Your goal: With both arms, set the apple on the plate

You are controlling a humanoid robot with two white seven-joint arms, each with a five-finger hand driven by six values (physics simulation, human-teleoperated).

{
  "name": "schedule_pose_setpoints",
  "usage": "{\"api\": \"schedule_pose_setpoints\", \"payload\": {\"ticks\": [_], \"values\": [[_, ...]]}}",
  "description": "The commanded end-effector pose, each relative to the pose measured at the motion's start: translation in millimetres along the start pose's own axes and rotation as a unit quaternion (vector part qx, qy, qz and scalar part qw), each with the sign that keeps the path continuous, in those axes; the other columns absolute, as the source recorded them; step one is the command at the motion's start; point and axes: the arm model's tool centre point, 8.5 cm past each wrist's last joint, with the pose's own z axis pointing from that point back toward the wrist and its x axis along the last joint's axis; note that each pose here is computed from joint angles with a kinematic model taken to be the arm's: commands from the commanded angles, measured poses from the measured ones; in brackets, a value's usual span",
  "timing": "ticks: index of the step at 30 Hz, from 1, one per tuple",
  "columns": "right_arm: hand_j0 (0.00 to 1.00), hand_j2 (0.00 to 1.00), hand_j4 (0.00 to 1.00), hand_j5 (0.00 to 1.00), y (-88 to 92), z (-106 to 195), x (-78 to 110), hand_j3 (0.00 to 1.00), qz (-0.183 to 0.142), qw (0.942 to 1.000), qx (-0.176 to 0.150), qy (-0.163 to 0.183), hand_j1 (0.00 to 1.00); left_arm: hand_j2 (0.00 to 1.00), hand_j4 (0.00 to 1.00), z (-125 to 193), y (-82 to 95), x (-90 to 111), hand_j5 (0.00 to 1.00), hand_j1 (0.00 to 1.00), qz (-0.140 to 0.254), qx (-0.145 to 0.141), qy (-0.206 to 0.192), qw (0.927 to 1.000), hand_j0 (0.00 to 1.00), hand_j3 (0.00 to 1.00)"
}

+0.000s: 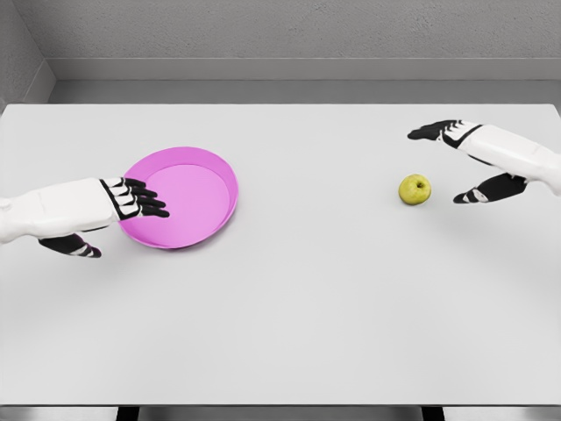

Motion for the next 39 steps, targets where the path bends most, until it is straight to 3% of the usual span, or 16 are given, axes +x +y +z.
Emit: {"api": "schedule_pose_setpoints", "payload": {"ticks": [1,5,8,11,21,28,39], "values": [[1.00,1.00,1.00,1.00,7.1,0.3,-7.0,1.00,-0.019,0.9998,0.001,0.006,1.00,1.00,1.00,0.1,-0.4,0.2,1.00,1.00,0.003,0.000,0.000,1.0000,1.00,1.00],[1.00,1.00,1.00,1.00,13.0,-4.6,-13.8,1.00,-0.034,0.9994,-0.002,0.010,1.00,1.00,1.00,-0.4,-1.3,0.5,1.00,1.00,0.003,-0.002,-0.001,1.0000,1.00,1.00],[1.00,1.00,1.00,1.00,28.5,-20.7,-25.7,1.00,-0.059,0.9980,0.015,0.016,1.00,1.00,1.00,0.0,-0.6,0.2,1.00,1.00,0.002,-0.002,0.000,1.0000,1.00,1.00],[1.00,1.00,1.00,1.00,39.6,-32.7,-24.2,1.00,-0.068,0.9973,0.026,0.009,1.00,1.00,1.00,-0.1,-1.1,0.3,1.00,1.00,0.002,-0.002,-0.001,1.0000,1.00,1.00],[1.00,1.00,1.00,1.00,48.3,-36.3,-41.0,1.00,-0.089,0.9950,0.033,0.031,1.00,1.00,1.00,-0.7,-2.4,0.8,1.00,1.00,0.004,-0.004,-0.002,1.0000,1.00,1.00],[1.00,1.00,1.00,1.00,60.6,-67.5,-43.8,1.00,-0.112,0.9924,0.046,0.023,1.00,1.00,1.00,-2.0,-4.3,1.6,1.00,1.00,0.005,-0.006,-0.004,1.0000,1.00,1.00],[1.00,1.00,1.00,1.00,64.9,-60.3,-59.7,1.00,-0.126,0.9896,0.047,0.050,1.00,1.00,1.00,-3.6,-6.4,2.6,1.00,1.00,0.007,-0.008,-0.006,0.9999,1.00,1.00]]}}
